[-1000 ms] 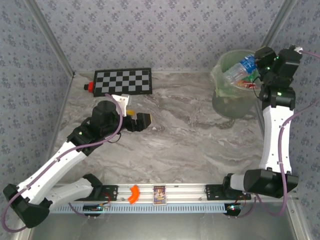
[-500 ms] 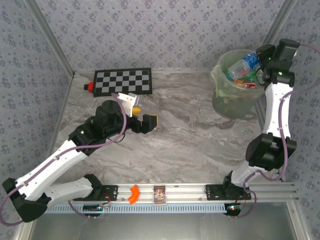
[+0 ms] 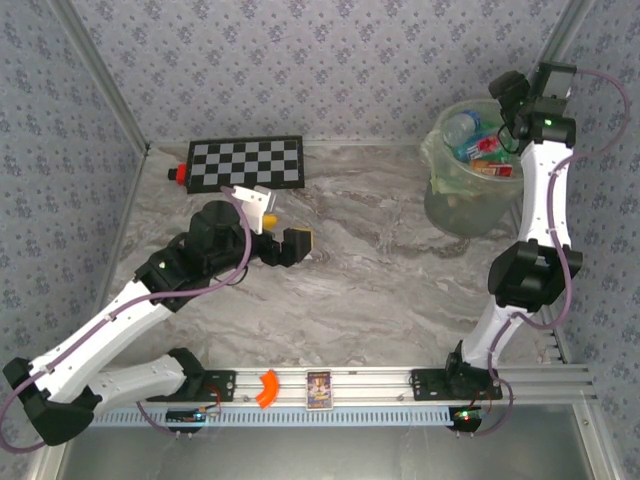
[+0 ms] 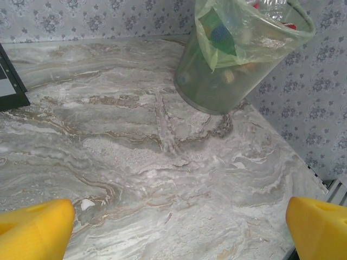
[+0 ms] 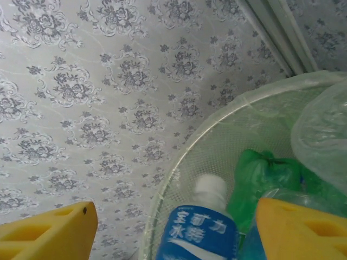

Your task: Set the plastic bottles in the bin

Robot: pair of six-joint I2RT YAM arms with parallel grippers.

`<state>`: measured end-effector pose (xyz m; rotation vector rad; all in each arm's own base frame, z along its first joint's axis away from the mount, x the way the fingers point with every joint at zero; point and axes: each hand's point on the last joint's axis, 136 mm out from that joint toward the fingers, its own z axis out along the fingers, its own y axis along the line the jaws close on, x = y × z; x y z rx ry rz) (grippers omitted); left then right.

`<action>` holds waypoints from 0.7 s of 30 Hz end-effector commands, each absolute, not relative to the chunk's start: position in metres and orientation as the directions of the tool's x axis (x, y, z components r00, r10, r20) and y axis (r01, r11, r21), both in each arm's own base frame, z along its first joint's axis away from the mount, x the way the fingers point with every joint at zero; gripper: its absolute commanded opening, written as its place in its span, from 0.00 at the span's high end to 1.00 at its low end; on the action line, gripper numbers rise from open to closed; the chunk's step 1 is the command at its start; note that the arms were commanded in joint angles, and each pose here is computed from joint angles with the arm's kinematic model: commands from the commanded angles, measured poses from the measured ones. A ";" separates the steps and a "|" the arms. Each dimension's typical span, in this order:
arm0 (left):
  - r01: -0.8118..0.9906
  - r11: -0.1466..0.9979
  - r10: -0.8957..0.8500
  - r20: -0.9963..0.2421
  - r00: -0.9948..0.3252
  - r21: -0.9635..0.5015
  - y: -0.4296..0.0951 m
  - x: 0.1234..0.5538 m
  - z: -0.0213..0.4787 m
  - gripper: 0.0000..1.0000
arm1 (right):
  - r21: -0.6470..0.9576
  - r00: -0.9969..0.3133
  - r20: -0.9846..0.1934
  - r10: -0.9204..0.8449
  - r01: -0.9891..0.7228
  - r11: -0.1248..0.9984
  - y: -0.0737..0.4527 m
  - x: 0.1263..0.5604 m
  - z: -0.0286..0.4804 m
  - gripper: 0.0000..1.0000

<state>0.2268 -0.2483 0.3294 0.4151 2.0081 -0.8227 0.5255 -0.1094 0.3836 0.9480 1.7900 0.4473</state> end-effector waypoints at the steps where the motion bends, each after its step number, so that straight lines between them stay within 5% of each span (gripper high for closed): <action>1: 0.593 0.719 -0.029 -0.868 -0.496 -0.363 -0.245 0.224 0.342 0.00 | 0.639 -0.130 -0.679 0.722 0.379 0.669 -0.112 0.500 0.421 0.10; 2: 0.593 0.719 -0.029 -0.868 -0.495 -0.362 -0.245 0.224 0.341 0.00 | 0.636 -0.133 -0.683 0.718 0.375 0.674 -0.111 0.498 0.423 0.00; 21: 0.578 0.735 -0.030 -0.869 -0.495 -0.355 -0.238 0.222 0.332 0.00 | 0.688 -0.406 -0.659 0.633 0.014 0.725 0.011 0.517 0.413 0.00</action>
